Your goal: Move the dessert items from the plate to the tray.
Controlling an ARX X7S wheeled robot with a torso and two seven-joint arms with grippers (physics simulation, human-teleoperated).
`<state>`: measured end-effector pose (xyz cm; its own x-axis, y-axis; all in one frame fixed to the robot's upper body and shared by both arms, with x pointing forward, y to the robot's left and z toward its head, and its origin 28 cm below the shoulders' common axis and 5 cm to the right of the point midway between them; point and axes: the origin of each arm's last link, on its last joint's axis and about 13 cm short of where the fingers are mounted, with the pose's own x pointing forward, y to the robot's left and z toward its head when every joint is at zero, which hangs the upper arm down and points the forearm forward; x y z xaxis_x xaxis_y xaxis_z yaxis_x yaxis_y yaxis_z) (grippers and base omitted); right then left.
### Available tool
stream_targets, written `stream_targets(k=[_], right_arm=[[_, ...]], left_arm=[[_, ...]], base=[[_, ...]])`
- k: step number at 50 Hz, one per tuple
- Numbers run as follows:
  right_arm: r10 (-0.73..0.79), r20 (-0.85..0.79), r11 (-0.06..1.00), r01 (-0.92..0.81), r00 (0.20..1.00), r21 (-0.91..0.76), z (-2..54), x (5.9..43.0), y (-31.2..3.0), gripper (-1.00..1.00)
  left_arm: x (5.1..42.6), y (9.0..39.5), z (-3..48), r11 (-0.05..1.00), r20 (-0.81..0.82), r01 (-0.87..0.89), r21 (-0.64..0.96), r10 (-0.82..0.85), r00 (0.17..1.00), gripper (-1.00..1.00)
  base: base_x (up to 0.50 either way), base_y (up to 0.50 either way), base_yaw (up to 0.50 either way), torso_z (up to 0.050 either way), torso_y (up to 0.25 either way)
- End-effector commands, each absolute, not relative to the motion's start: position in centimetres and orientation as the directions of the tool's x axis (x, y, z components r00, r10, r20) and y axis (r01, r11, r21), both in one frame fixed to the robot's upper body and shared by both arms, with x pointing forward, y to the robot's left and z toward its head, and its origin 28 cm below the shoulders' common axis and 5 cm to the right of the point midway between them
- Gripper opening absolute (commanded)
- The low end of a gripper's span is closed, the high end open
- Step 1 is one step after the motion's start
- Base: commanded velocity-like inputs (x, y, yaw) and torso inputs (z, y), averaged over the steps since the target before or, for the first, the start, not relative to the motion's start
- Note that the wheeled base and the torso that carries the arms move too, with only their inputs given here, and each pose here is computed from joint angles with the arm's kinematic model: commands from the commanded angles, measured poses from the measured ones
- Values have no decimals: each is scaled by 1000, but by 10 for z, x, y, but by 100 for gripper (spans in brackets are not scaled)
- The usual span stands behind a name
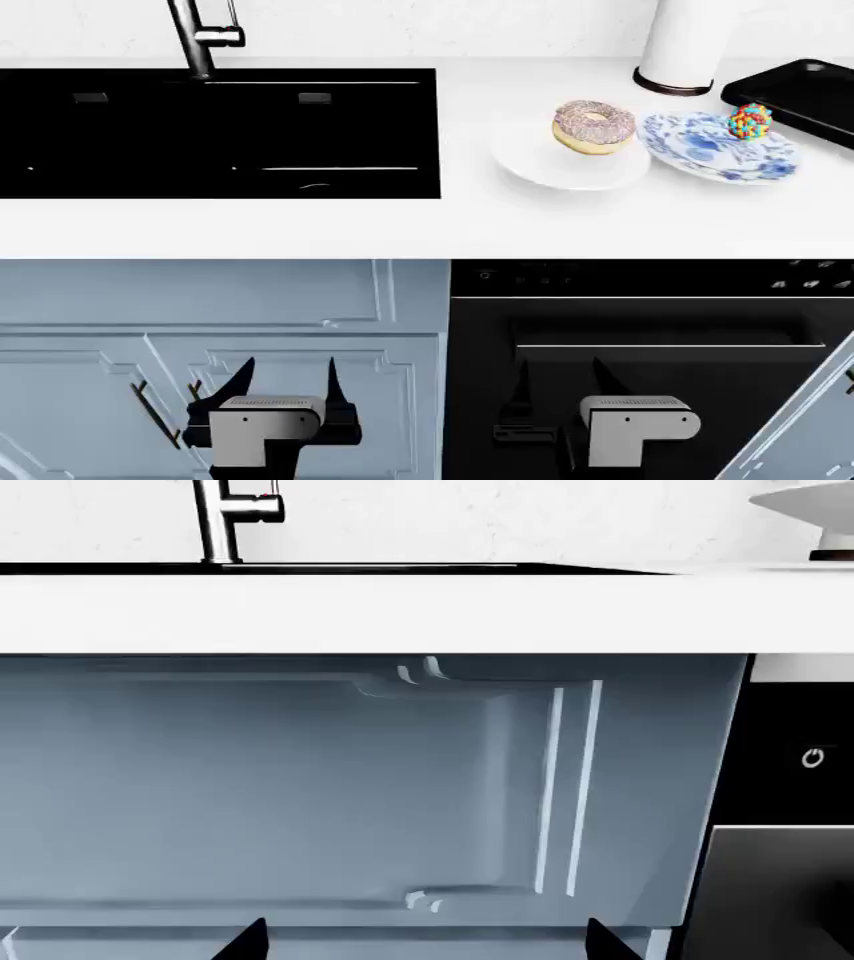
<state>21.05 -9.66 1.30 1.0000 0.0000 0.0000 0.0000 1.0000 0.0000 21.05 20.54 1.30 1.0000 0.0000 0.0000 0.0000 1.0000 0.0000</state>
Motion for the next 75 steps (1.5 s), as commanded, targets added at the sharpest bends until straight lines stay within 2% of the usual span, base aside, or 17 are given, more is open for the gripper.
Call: stream_targets(k=[1, 12, 41, 55, 58, 69, 75], right_arm=[[-5, 2, 1000, 5, 1000, -5, 13, 210, -96, 100], [-20, 8, 1000, 20, 1000, -14, 12, 209, -97, 100], [-37, 2, 999, 37, 999, 8, 12, 208, -98, 100], [-37, -2, 999, 37, 999, 36, 19, 207, -100, 100], [-24, 14, 999, 23, 1000, 23, 40, 204, -100, 100], [58, 83, 998, -59, 995, 7, 138, 188, -114, 100], [91, 131, 996, -92, 987, -2, 185, 175, -126, 100]], left_arm=[[210, 206, 13, 1000, -1, -2, -2, 2, 1000, 100], [206, 205, 15, 999, 39, 18, -27, -17, 999, 100], [204, 202, 15, 999, 45, 50, -17, -49, 998, 100], [207, 203, 18, 999, -25, 20, -34, -21, 999, 100], [209, 210, 35, 1000, -77, -8, -28, 6, 997, 100], [206, 222, 141, 998, -85, 43, 53, -39, 996, 100], [199, 231, 195, 998, -87, 56, 20, -54, 995, 100]], base=[[0, 0, 0, 0, 0], [0, 0, 0, 1, 0], [0, 0, 0, 50, 0], [0, 0, 0, 50, 0], [0, 0, 0, 33, 0], [0, 0, 0, 1, 0], [0, 0, 0, 0, 0]])
